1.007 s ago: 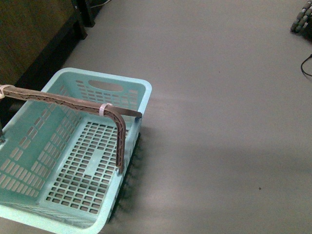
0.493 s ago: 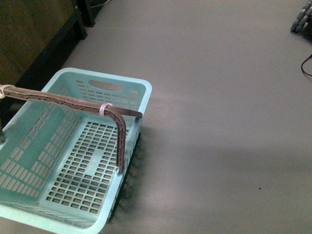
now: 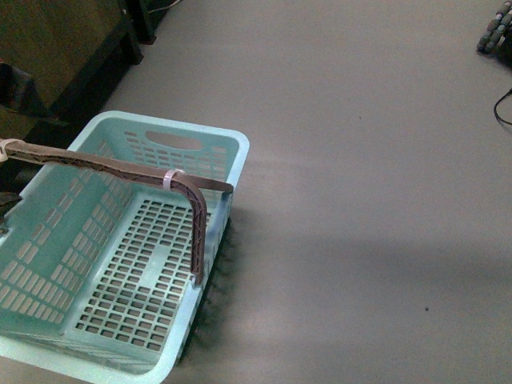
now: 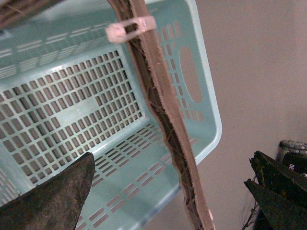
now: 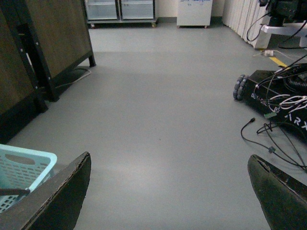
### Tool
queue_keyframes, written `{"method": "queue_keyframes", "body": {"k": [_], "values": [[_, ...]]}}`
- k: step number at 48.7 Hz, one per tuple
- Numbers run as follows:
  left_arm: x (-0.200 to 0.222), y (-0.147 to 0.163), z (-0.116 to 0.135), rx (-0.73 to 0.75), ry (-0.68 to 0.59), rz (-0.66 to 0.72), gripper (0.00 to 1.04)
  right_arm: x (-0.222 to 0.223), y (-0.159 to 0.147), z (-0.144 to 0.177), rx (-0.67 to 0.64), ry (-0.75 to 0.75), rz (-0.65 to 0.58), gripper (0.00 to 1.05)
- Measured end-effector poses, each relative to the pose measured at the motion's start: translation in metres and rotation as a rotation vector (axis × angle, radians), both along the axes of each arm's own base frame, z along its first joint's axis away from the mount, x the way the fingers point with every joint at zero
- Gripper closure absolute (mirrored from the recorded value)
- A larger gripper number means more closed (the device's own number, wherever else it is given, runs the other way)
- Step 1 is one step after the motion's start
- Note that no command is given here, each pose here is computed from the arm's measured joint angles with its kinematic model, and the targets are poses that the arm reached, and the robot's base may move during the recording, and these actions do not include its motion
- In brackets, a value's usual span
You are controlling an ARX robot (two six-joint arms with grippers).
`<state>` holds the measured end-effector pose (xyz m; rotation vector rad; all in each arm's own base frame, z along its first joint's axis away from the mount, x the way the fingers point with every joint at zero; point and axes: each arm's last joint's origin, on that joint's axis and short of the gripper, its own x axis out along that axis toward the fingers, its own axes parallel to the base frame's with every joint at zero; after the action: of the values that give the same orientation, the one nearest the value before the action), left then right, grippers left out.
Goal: Pick lemon and mango into basket
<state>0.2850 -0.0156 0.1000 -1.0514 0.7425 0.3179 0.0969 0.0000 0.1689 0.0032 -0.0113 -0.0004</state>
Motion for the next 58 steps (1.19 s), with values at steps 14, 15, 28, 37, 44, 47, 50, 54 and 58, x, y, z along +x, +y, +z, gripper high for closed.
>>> {"method": "queue_keyframes", "body": {"k": [14,15,28,37,44,47,50,54,58], "values": [[0.04,-0.026,-0.035,-0.034,0.034,0.057,0.07,0.0,0.0,0.0,0.0,0.0,0.0,0.09],[0.042,-0.027,-0.037,-0.038,0.035,0.061,0.07,0.0,0.0,0.0,0.0,0.0,0.0,0.09],[0.063,-0.047,-0.051,-0.054,0.039,0.097,0.33,0.0,0.0,0.0,0.0,0.0,0.0,0.09],[0.064,-0.054,-0.057,-0.059,0.062,0.111,0.69,0.0,0.0,0.0,0.0,0.0,0.0,0.09],[0.058,-0.055,-0.053,-0.089,0.08,0.144,0.95,0.0,0.0,0.0,0.0,0.0,0.0,0.09],[0.054,-0.054,-0.046,-0.078,0.077,0.127,0.98,0.0,0.0,0.0,0.0,0.0,0.0,0.09],[0.05,-0.053,-0.036,-0.083,0.065,0.14,0.98,0.0,0.0,0.0,0.0,0.0,0.0,0.09],[0.039,-0.048,-0.017,-0.097,0.05,0.152,0.99,0.0,0.0,0.0,0.0,0.0,0.0,0.09],[0.027,-0.042,0.009,-0.121,0.019,0.167,0.99,0.0,0.0,0.0,0.0,0.0,0.0,0.09]]}}
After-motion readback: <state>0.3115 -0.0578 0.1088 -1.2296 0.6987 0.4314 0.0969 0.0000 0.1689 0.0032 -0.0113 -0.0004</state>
